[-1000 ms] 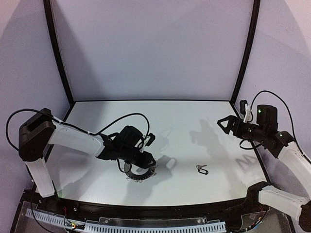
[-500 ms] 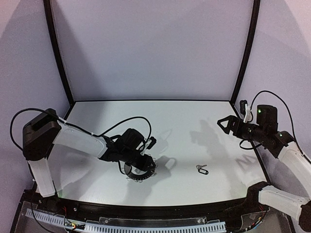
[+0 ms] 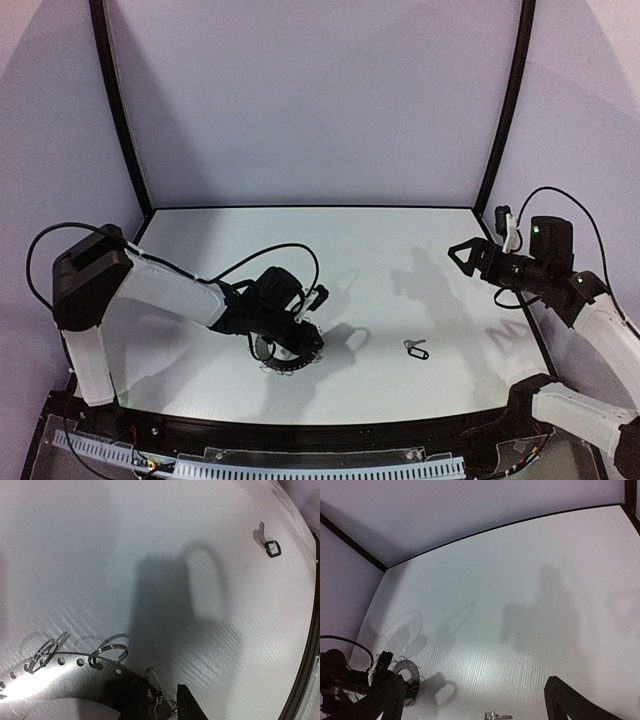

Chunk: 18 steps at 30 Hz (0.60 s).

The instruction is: Put the keys on the keyring

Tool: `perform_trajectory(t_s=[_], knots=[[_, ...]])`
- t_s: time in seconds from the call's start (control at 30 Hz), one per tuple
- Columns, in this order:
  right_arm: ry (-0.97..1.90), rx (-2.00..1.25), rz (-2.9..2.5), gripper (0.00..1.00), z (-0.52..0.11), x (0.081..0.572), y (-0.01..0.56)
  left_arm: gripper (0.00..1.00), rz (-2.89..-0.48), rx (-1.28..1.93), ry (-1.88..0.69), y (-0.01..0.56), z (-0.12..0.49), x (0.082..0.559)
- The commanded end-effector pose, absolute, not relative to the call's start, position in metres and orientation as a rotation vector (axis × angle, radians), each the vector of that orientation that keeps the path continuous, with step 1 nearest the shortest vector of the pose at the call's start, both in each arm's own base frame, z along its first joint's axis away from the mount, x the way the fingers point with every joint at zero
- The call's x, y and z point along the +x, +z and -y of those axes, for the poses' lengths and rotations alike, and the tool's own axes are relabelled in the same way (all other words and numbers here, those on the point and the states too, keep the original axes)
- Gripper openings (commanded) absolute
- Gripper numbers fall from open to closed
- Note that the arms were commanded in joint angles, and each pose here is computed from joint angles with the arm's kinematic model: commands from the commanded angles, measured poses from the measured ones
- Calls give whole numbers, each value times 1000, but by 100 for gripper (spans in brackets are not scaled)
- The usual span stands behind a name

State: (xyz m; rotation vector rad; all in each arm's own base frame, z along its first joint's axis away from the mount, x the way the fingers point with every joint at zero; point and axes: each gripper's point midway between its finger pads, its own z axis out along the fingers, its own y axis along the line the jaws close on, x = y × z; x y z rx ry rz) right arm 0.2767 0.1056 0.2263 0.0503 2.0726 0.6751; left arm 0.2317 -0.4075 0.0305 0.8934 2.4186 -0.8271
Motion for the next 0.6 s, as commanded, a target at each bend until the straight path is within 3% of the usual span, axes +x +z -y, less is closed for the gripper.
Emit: perform_trajectory(t_s=[0.0, 0.17, 0.3, 0.57], knots=[[680, 46, -2076, 98, -106, 273, 223, 23, -2404, 910, -828, 30, 410, 231], [683, 46, -2075, 98, -107, 273, 223, 17, -2406, 899, -807, 28, 408, 233], [687, 47, -2075, 98, -107, 273, 223, 2, -2393, 892, -801, 30, 408, 236], [709, -7, -2054, 98, -112, 269, 230, 1, -2247, 1000, -857, 74, 410, 228]])
